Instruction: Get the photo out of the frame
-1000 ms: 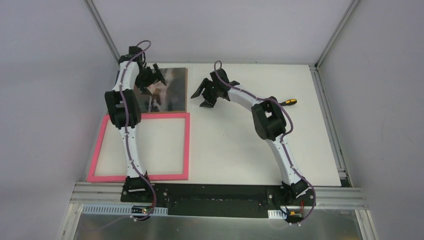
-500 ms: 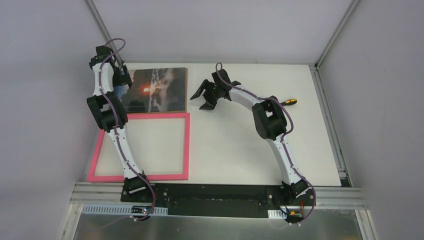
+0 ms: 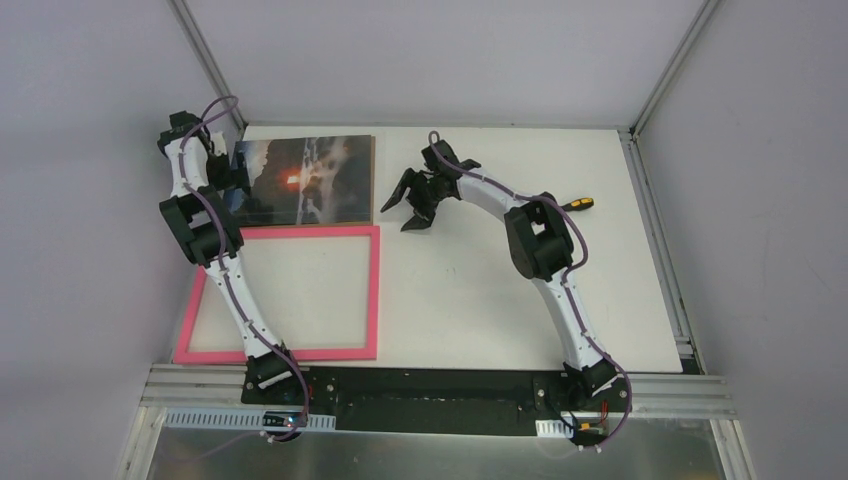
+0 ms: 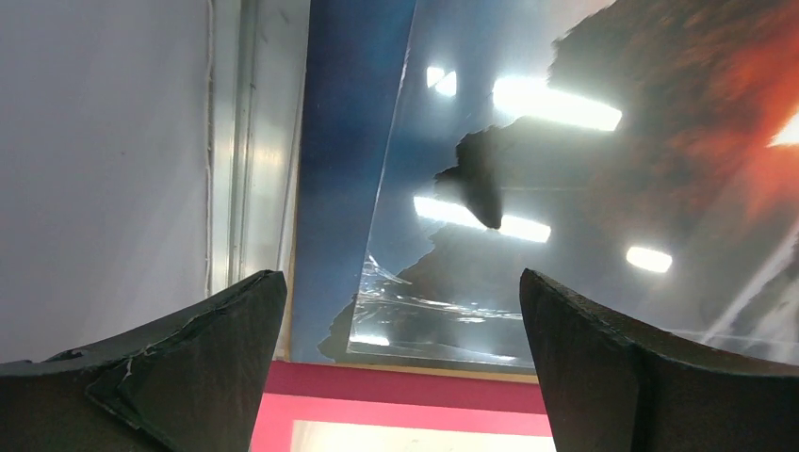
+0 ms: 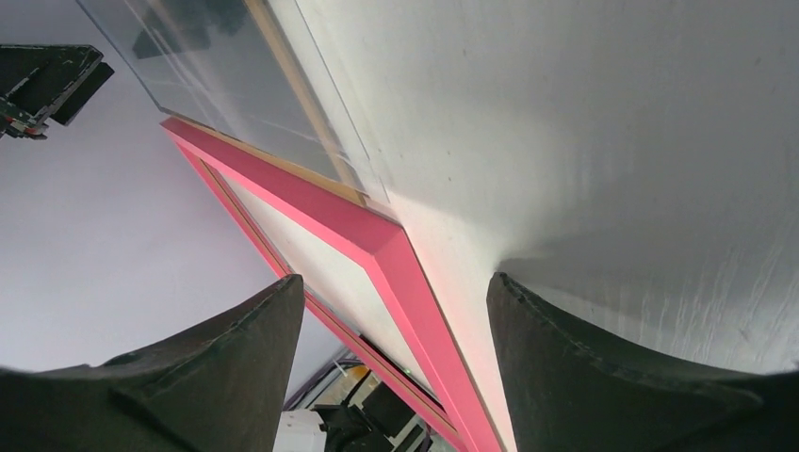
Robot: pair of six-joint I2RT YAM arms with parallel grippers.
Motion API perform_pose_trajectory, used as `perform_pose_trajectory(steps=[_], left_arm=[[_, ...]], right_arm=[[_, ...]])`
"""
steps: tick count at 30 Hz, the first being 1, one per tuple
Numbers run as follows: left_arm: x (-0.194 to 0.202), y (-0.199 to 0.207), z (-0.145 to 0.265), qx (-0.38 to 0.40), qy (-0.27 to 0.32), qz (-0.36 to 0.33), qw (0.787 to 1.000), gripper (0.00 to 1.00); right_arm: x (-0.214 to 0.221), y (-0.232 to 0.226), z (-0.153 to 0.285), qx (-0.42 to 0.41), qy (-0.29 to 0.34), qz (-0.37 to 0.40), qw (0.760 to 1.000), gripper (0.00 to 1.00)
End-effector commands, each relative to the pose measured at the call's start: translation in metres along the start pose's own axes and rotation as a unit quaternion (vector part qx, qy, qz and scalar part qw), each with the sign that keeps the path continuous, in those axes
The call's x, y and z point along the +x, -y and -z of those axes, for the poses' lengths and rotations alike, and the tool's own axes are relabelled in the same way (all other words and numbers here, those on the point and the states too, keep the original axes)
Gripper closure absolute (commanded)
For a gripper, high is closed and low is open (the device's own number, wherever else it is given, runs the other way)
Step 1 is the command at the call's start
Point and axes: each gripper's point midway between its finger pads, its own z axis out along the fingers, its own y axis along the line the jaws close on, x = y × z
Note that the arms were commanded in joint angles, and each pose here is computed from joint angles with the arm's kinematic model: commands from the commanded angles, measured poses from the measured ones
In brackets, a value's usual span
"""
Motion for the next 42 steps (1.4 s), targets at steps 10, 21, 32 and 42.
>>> perform_pose_trajectory(steps=[10, 21, 32, 42], left_arm=[[0.034, 0.010, -0.016, 0.090, -0.068, -0.005, 0.994, 0.01], [0.047, 0.054, -0.023, 0.139, -0.098, 0.013, 0.985, 0.01], [0.056, 0.059, -0.034, 0.112, -0.126, 0.059, 0.984, 0.01], [0.067, 0.056, -0.044, 0.091, -0.147, 0.090, 0.981, 0.01]], right_arm=[[0.010, -0.022, 0.023, 0.012, -0.021, 0.030, 0.999, 0.25], [-0.016, -0.023, 0.012, -0.009, 0.001, -0.003, 1.000, 0.25], [-0.102, 0.020, 0.028, 0.047, 0.123, 0.046, 0.990, 0.18], [-0.150, -0.006, -0.016, -0.025, 0.192, 0.057, 0.979, 0.15]])
